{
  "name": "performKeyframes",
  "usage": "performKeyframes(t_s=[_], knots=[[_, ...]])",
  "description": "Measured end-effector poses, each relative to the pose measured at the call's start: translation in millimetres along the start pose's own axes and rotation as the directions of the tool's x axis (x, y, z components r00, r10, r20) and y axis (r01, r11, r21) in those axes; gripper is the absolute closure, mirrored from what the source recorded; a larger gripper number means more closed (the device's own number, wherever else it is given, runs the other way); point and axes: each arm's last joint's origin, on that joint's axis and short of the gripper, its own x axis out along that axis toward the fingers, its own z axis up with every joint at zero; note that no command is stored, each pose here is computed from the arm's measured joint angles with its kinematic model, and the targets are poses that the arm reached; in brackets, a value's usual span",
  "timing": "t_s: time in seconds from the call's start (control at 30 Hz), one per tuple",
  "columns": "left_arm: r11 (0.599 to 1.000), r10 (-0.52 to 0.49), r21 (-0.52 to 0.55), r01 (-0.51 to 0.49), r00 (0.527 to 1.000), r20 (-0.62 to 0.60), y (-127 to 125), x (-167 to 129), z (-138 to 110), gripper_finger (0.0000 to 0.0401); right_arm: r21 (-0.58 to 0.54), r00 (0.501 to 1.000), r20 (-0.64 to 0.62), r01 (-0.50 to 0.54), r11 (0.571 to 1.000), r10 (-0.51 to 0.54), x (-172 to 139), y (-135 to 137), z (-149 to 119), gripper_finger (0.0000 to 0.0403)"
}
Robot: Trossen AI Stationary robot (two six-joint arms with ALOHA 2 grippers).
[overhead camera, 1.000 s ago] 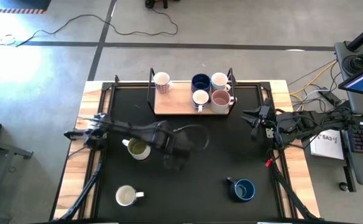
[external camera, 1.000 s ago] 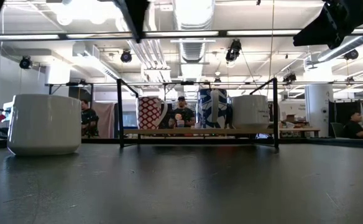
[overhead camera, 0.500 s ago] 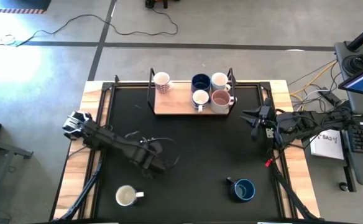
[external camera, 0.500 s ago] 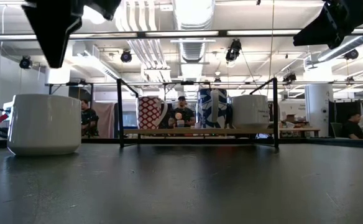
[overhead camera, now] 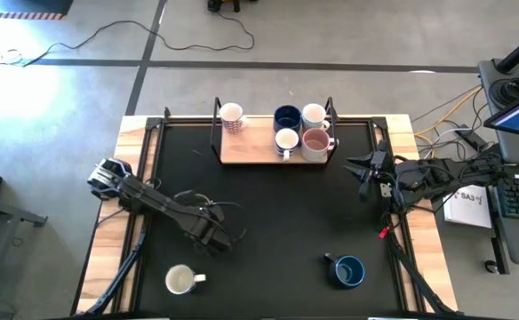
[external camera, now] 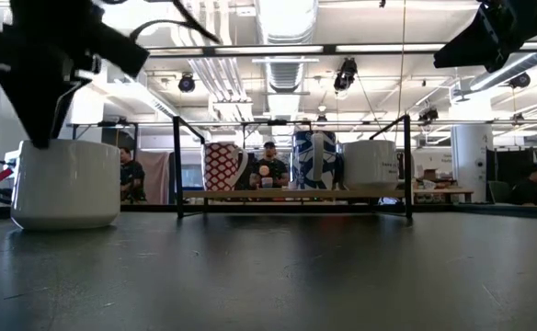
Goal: Place coffee mugs
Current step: Put the green mug on the shelf aligned with the other red mug
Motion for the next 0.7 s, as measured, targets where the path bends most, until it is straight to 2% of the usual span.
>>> performKeyframes(t_s=[0.13,0.37,0.63,0.7], knots=[[1.0,0.012,0.017,-0.011,1.0,-0.01,-1.2,13.3,-2.0,0.0278,0.0,1.0,0.0,0.0,1.0,0.0,0.0,0.0,0.0,0.0282],[0.995,-0.028,0.095,0.026,0.999,0.019,-6.0,26.8,0.7,0.029,0.0,1.0,0.0,0.0,1.0,0.0,0.0,0.0,0.0,0.0282],[0.985,-0.056,0.167,0.052,0.998,0.024,-4.8,26.4,6.8,0.0384,0.0,1.0,0.0,0.0,1.0,0.0,0.0,0.0,0.0,0.0282],[0.984,-0.059,0.172,0.051,0.997,0.04,-4.2,24.8,9.5,0.0392,0.0,1.0,0.0,0.0,1.0,0.0,0.0,0.0,0.0,0.0282]])
